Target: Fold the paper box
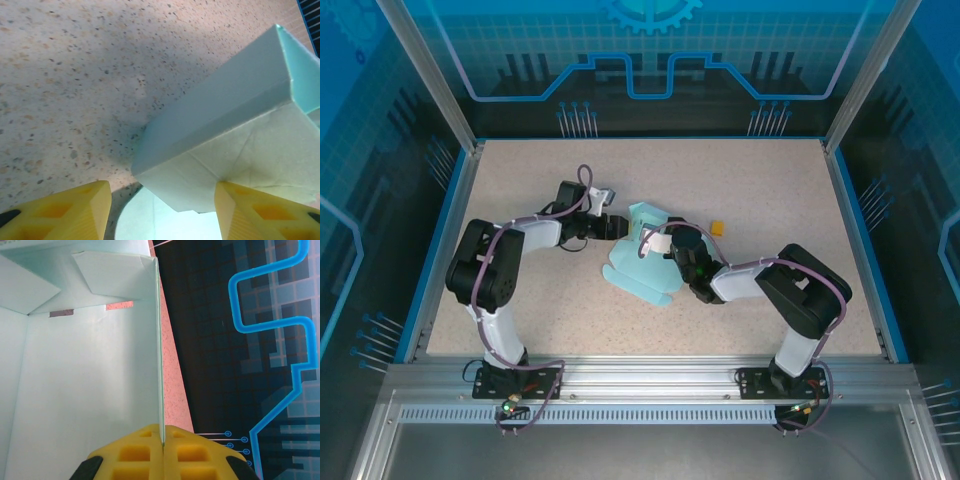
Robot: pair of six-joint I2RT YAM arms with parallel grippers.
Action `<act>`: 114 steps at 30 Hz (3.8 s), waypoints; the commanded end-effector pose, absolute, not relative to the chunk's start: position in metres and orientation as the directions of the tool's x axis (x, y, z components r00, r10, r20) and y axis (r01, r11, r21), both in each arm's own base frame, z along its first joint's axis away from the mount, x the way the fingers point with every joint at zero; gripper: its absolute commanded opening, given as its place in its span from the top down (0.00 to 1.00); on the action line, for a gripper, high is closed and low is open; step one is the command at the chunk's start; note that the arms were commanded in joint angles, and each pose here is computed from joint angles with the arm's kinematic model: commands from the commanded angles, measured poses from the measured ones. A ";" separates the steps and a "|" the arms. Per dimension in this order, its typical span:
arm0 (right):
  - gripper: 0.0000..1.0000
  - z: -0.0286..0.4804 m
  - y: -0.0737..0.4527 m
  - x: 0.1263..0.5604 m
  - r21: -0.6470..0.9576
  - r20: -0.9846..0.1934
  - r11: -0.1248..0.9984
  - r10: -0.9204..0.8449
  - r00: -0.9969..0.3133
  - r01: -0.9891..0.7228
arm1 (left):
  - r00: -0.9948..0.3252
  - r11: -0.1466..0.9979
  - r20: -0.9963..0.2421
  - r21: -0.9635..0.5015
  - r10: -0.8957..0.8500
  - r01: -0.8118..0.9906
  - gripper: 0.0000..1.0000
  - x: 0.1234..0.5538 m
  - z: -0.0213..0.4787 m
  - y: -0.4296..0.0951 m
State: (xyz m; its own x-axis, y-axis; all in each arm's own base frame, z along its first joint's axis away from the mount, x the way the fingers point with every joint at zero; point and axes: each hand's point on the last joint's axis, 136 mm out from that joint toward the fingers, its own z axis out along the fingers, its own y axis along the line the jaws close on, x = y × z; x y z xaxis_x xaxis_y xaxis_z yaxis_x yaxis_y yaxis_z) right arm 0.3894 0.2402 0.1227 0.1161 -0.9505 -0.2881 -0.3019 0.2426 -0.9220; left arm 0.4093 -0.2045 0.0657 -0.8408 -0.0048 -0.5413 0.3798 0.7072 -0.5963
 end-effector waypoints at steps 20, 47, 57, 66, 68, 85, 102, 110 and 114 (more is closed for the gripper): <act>1.00 0.125 0.246 0.394 -0.884 -0.337 0.260 -0.931 0.143 -0.389 | -0.688 0.606 -0.709 -0.482 0.154 0.633 0.45 0.416 0.089 -0.236; 1.00 0.122 0.251 0.396 -0.872 -0.346 0.262 -0.927 0.143 -0.413 | -0.626 0.548 -0.767 -0.465 0.144 0.696 0.52 0.409 0.096 -0.254; 1.00 0.123 0.251 0.395 -0.871 -0.348 0.263 -0.927 0.144 -0.414 | -0.641 0.568 -0.755 -0.469 0.138 0.676 0.52 0.412 0.094 -0.251; 1.00 0.120 0.255 0.386 -0.848 -0.373 0.262 -0.912 0.169 -0.461 | -0.639 0.639 -0.757 -0.427 0.135 0.640 0.55 0.422 0.089 -0.245; 1.00 0.118 0.255 0.384 -0.841 -0.378 0.261 -0.910 0.168 -0.474 | -0.638 0.654 -0.758 -0.417 0.134 0.632 0.54 0.426 0.088 -0.244; 1.00 0.121 0.252 0.385 -0.827 -0.399 0.287 -0.905 0.145 -0.483 | -0.660 0.776 -0.735 -0.323 0.156 0.542 0.56 0.435 0.068 -0.230; 1.00 0.128 0.253 0.380 -0.798 -0.452 0.336 -0.883 0.128 -0.500 | -0.663 0.938 -0.746 -0.186 0.060 0.294 0.71 0.454 0.052 -0.200; 1.00 0.127 0.258 0.375 -0.778 -0.475 0.356 -0.873 0.114 -0.518 | -0.640 0.989 -0.768 -0.102 -0.012 0.104 0.78 0.459 0.053 -0.187; 1.00 0.130 0.259 0.373 -0.775 -0.482 0.364 -0.869 0.111 -0.517 | -0.631 0.998 -0.776 -0.051 -0.018 0.035 0.81 0.460 0.054 -0.181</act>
